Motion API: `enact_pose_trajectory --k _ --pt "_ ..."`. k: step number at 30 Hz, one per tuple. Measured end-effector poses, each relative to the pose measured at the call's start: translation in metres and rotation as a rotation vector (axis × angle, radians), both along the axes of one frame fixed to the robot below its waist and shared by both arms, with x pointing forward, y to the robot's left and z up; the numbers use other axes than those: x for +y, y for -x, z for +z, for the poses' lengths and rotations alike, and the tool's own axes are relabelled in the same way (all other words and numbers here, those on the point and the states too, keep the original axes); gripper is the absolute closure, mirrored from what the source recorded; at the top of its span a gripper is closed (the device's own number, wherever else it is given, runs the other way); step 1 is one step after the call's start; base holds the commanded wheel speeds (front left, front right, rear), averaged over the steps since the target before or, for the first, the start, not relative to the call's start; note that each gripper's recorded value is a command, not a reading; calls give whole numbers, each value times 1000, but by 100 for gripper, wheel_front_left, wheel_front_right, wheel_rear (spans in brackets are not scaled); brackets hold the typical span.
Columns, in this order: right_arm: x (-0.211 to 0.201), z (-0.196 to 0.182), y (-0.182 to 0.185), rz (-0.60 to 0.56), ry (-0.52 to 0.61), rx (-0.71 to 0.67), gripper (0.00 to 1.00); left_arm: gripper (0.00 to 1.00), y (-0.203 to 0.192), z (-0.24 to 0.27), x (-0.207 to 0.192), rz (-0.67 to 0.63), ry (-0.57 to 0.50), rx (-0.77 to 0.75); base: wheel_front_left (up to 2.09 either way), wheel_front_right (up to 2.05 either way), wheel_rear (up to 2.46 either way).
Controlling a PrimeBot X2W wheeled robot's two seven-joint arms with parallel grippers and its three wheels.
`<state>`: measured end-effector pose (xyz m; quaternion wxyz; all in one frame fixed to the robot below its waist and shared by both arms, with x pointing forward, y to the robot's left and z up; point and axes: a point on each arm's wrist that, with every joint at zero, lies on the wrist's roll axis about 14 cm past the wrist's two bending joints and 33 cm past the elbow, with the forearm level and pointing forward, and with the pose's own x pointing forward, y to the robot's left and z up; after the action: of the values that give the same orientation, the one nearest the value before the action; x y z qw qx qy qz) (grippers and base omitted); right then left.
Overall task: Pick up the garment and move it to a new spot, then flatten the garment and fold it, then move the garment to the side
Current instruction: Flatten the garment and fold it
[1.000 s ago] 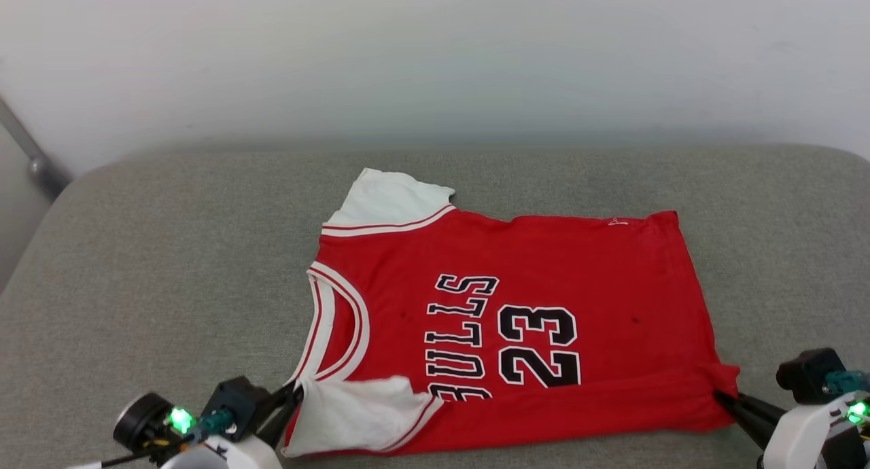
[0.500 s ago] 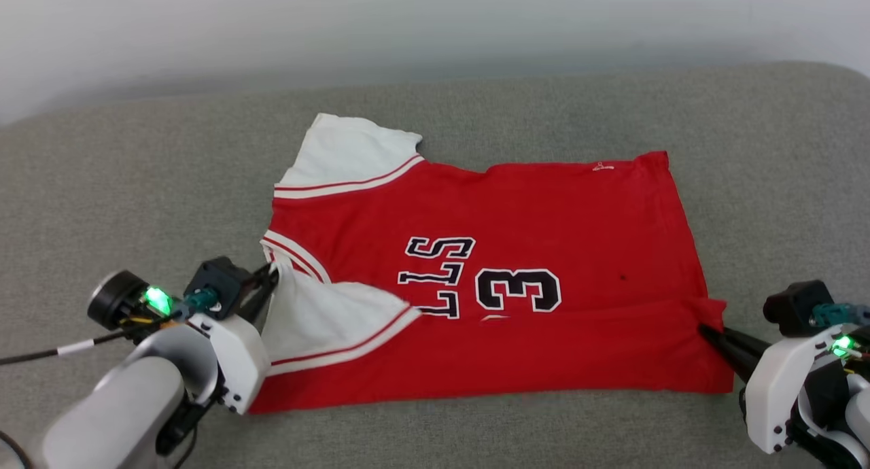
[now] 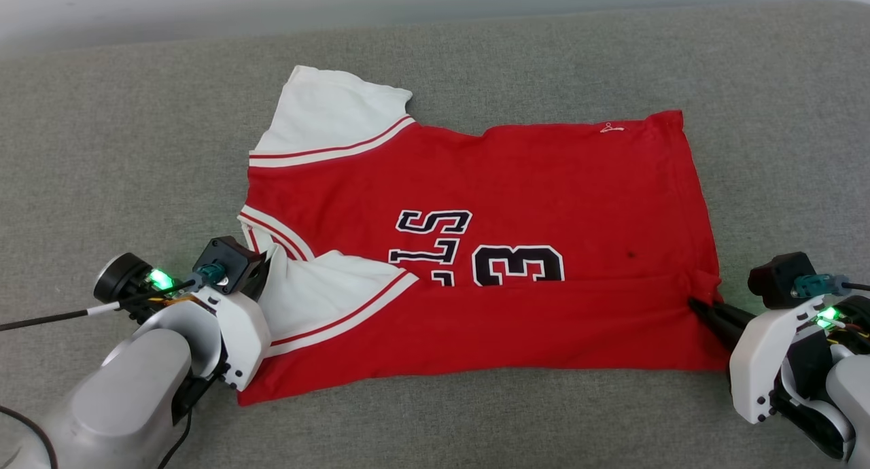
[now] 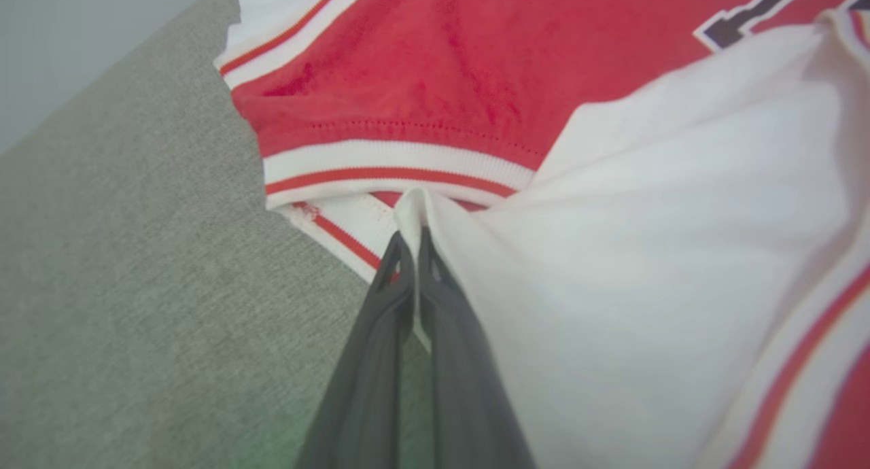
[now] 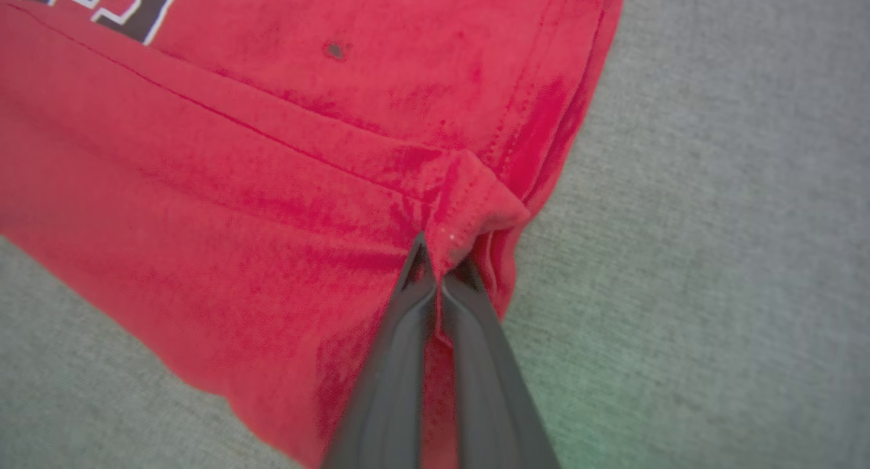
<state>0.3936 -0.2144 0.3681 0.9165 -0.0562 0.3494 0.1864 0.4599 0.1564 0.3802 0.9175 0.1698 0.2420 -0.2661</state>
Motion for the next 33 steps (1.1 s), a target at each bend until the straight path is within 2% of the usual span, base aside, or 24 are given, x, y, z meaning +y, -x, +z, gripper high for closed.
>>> enact_pose_trajectory --k 3,4,5,6,15,19,24,33 --pt "2 0 1 4 -4 -5 100 100 2 -3 0 6 6 6 0 0 0" --pt "3 2 1 5 -6 -10 65 87 2 -2 0 15 9 8 0 0 0" --pt "4 4 1 6 -8 -20 22 47 4 -2 0 19 11 6 0 0 0" --pt "3 6 1 6 -9 -32 0 0 5 0 1 22 11 1 0 0 0" --pt "8 36 9 26 -17 -146 0 0 -4 61 31 88 15 -124 0 0 0" --pt "13 49 9 43 -16 -190 0 0 0 82 36 97 -22 -90 0 0 0" --pt "24 58 7 70 -19 -220 0 0 21 81 34 116 -64 132 0 0 0" --pt "34 56 6 81 -26 -213 0 0 58 70 20 44 -182 494 0 0 0"
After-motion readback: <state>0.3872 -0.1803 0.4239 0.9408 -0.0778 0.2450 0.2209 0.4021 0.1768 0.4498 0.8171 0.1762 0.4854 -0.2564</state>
